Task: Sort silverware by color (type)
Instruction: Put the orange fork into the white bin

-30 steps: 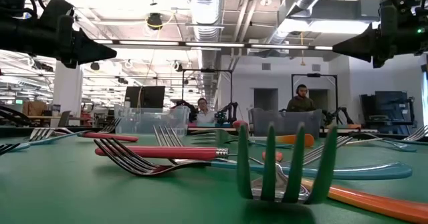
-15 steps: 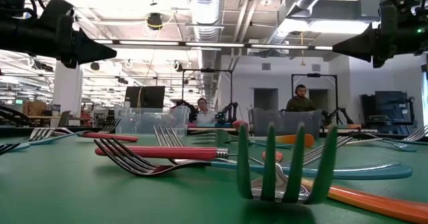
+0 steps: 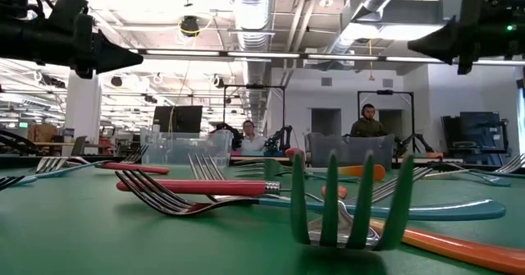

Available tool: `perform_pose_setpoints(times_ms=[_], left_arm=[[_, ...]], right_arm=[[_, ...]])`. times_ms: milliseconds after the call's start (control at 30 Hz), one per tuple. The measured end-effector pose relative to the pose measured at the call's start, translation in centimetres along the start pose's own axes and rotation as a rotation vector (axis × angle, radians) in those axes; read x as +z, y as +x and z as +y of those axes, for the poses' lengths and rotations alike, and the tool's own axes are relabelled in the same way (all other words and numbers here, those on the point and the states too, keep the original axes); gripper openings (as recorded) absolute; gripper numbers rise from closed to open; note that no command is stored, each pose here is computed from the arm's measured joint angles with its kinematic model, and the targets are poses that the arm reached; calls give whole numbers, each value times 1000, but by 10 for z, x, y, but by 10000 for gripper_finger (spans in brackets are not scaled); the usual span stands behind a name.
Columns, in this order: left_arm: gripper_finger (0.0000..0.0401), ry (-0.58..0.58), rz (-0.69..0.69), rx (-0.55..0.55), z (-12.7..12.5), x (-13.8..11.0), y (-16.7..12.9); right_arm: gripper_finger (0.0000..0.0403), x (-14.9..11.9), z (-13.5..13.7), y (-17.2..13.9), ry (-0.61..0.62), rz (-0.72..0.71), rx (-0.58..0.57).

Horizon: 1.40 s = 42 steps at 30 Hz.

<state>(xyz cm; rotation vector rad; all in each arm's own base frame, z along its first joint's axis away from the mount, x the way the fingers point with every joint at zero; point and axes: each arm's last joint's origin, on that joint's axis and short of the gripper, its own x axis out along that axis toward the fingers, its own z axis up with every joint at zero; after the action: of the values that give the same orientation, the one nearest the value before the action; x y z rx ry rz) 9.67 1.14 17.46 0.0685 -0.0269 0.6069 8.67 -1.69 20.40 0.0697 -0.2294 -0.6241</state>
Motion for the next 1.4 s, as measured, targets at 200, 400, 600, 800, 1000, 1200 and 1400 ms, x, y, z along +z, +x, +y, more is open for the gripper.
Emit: perform_pose_setpoints(times_ms=[200,400,600,800,1000,1200,1400], left_arm=[[45,-26,-10,-8,0,1,0],[46,-94,-101,-54,1,11,1],[69,-162,-73,-62,-2,9,10],[102,-180,11,-46,-8,-1,23],[104,-147,10,0,-11,-4,33],[103,-85,-60,63,-8,1,41],[103,-61,-47,122,-1,-2,48]], right_arm=[[52,3,-4,8,32,58,-85],[77,17,-6,24,-2,178,-194],[122,40,-6,44,-29,360,-304],[158,42,-9,53,-57,642,-428],[155,11,-6,55,25,980,-416],[136,-16,0,56,91,1246,-481],[132,-38,16,58,145,1435,-429]])
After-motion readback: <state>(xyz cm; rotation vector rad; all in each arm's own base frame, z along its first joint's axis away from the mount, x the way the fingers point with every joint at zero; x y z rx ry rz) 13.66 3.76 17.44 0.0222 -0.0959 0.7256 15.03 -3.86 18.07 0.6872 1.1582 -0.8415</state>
